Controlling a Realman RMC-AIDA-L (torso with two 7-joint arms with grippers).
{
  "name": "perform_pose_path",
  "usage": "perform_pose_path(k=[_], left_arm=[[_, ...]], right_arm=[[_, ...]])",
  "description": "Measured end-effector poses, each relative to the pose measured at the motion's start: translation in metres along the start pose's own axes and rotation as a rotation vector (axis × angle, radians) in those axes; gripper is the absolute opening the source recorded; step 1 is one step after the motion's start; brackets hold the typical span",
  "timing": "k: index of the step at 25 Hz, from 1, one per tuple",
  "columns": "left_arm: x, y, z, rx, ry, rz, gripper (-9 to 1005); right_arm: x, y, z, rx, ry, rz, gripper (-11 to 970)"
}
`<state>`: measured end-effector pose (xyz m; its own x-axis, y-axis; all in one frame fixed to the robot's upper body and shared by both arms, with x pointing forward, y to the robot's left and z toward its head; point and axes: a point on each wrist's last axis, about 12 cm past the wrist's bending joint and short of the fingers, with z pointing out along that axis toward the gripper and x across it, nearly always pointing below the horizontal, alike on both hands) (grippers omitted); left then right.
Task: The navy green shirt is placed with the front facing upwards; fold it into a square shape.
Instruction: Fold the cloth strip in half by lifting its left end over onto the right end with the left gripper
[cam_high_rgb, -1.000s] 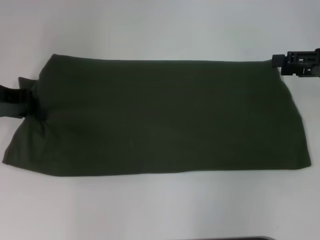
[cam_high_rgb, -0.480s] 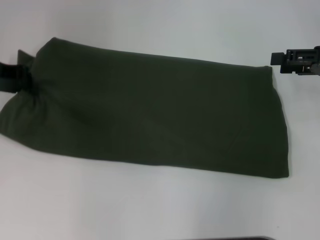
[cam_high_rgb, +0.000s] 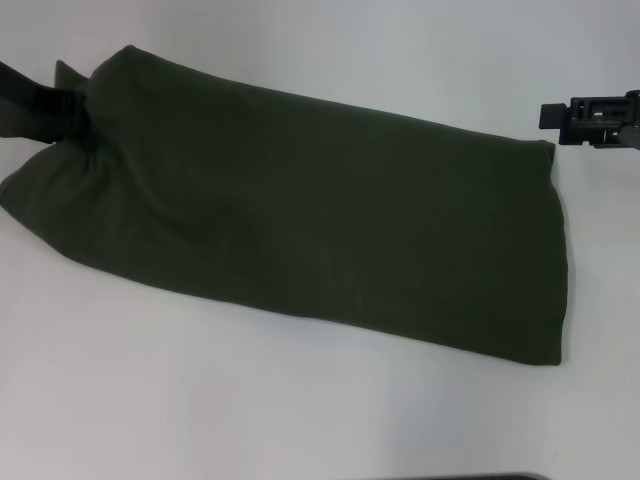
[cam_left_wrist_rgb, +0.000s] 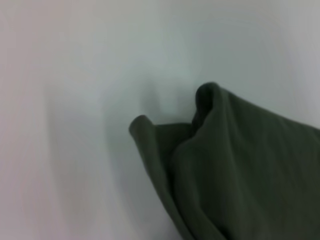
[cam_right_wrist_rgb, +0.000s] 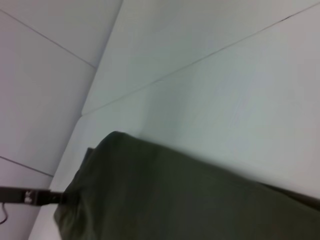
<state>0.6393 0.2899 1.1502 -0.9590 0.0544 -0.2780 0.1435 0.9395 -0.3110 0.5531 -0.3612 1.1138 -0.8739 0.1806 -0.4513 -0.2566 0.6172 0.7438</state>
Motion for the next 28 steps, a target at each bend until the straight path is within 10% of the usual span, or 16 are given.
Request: perform_pose_path(k=[12, 28], left_arm=[[0.013, 0.018, -0.022, 0.022, 0.028, -0.029, 69], [0.018, 0.012, -0.015, 0.045, 0.05, -0.007, 69]], right_arm=[[-0.004, 0.0, -0.003, 0.038, 0.06, 0.044, 763], [-0.009, 0.085, 0.123, -0.207, 0.283, -0.048, 762]])
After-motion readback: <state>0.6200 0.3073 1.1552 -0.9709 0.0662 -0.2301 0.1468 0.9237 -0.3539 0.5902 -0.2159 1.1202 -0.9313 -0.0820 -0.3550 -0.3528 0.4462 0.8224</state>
